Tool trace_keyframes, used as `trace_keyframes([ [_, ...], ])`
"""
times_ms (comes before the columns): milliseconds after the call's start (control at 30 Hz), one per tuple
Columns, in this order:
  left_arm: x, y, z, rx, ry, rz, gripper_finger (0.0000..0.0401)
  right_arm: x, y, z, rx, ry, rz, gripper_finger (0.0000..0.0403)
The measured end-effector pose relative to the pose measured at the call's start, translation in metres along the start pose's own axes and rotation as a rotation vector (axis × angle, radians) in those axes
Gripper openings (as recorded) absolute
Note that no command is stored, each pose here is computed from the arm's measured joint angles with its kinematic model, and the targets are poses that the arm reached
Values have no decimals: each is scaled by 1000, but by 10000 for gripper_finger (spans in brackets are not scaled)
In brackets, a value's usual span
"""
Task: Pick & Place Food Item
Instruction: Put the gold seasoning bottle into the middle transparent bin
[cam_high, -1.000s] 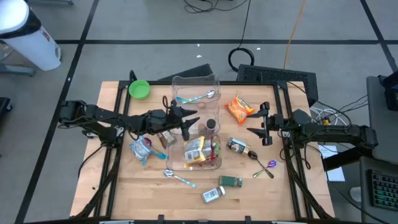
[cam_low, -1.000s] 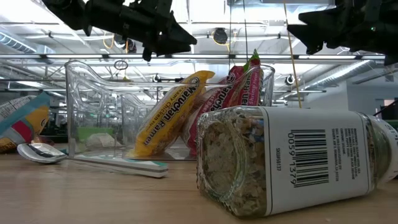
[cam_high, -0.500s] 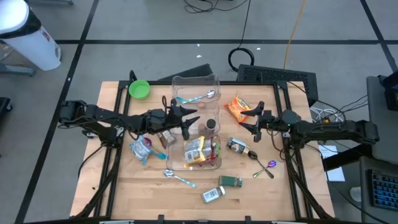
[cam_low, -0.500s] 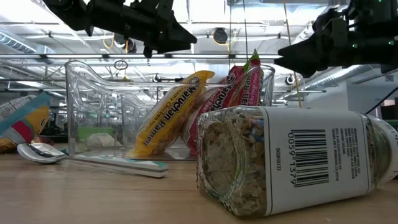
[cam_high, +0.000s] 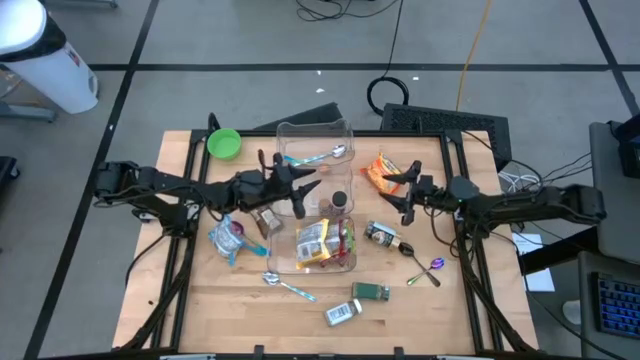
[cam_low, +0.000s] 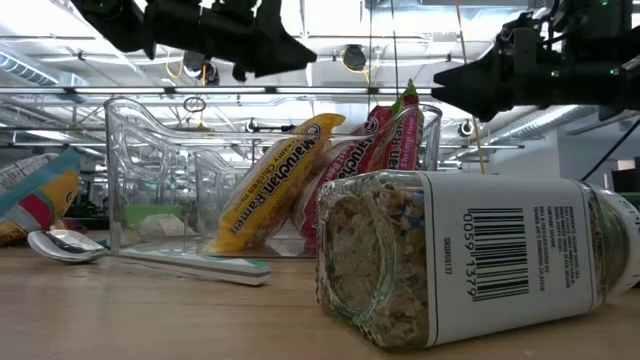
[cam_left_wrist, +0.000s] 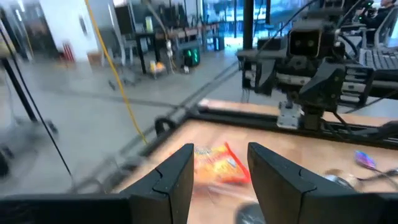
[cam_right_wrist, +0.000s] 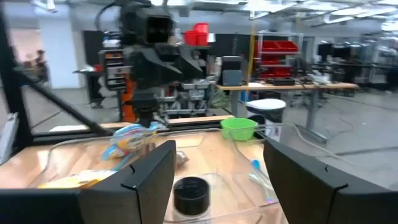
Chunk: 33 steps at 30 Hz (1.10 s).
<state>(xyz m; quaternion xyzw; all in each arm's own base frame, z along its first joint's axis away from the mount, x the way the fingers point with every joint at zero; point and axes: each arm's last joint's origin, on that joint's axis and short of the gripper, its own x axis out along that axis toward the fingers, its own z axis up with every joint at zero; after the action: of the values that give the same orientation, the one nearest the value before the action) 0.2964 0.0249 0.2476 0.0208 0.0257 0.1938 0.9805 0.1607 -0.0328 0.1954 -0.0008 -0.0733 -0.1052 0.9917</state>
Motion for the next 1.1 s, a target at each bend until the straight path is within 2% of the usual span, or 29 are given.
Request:
trace_keyframes([
  [133,0,2,8,94,-74,15,159,2,0,-3,-4,9,-16,238],
  [300,0,2,9,91,-93,16,159,5,-1,-2,-17,-12,-65,238],
  [433,0,2,9,88,-91,16,159,13,-1,9,-46,-33,-66,238],
  [633,-7,5,16,99,-75,14,159,31,-1,22,-107,107,-64,238],
  [933,-37,19,26,162,101,9,159,47,-3,45,-191,362,-142,238],
  [1100,-54,31,20,145,260,29,159,56,0,56,-187,448,-106,238],
])
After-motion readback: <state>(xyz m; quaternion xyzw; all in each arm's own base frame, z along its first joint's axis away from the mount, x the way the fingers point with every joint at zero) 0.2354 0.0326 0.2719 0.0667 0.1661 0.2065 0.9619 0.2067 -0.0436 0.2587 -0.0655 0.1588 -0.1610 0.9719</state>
